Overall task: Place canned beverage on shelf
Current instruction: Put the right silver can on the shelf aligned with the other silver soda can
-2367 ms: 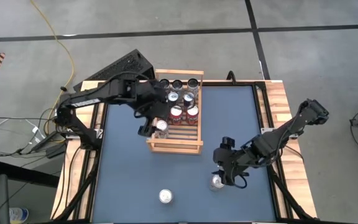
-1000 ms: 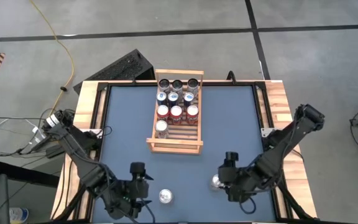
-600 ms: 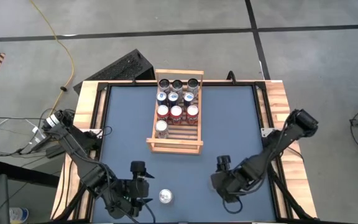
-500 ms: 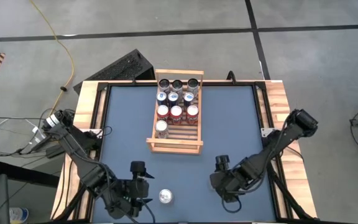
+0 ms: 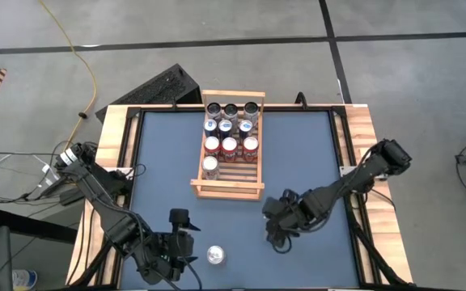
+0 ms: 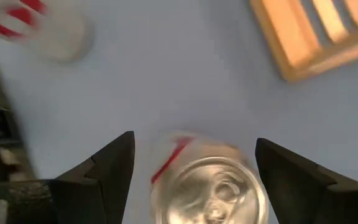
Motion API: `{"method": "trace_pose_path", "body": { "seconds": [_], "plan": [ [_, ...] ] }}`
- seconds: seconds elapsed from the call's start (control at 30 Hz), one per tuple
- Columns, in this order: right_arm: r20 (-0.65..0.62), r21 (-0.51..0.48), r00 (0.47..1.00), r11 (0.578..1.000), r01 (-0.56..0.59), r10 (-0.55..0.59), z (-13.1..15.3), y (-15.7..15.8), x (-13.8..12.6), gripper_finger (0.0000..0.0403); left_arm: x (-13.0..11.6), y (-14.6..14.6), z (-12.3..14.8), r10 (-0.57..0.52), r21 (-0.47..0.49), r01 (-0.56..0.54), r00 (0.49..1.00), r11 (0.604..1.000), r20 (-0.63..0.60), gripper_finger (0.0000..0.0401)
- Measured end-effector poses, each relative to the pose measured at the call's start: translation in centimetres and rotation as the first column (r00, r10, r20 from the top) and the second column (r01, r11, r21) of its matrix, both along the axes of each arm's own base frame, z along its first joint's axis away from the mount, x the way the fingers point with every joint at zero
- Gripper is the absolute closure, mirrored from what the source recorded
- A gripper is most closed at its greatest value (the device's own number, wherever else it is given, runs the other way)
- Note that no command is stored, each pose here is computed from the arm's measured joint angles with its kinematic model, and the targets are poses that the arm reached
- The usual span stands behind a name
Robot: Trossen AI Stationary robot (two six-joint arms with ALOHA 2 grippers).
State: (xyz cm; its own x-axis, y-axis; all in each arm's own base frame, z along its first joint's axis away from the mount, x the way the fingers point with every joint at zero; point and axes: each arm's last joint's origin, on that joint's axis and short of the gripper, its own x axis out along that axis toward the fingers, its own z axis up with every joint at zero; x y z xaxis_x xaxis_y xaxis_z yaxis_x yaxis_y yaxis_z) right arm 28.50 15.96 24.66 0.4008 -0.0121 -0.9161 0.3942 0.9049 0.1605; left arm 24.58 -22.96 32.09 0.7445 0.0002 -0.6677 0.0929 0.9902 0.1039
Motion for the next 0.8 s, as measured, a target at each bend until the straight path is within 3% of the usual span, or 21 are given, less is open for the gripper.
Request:
{"method": "trace_pose_path", "body": {
  "seconds": [0.3, 0.43, 0.5, 0.67, 0.8],
  "plan": [
    [0.187, 0.046, 0.982, 0.999, -0.03, 0.021, 0.8, 0.5, 1.7, 0.0101, 0.0, 0.0, 0.0, -0.021, 0.026, 0.021, 1.0, 0.999, 0.001, 0.0042],
    [0.252, -0.073, 0.966, 0.996, -0.043, 0.06, 1.4, 0.4, 1.9, 0.0101, 0.1, 0.1, 0.1, -0.045, 0.106, 0.042, 0.999, 0.993, 0.023, 0.0042],
    [0.275, -0.128, 0.951, 0.986, -0.11, 0.141, 2.4, 0.8, 1.9, 0.0101, 0.2, 0.3, 0.1, -0.041, 0.145, 0.035, 0.999, 0.989, 0.036, 0.0042],
    [0.267, -0.218, 0.888, 0.921, -0.322, 0.373, 4.6, 4.2, -0.1, 0.0101, 0.5, 0.6, 0.1, -0.013, 0.108, 0.01, 1.0, 0.994, 0.028, 0.0042],
    [0.187, -0.268, 0.912, 0.912, -0.311, 0.366, 3.9, 6.1, -2.8, 0.0101, 0.4, 0.5, 0.1, -0.02, 0.098, 0.018, 1.0, 0.995, 0.022, 0.0042]
  ]
}}
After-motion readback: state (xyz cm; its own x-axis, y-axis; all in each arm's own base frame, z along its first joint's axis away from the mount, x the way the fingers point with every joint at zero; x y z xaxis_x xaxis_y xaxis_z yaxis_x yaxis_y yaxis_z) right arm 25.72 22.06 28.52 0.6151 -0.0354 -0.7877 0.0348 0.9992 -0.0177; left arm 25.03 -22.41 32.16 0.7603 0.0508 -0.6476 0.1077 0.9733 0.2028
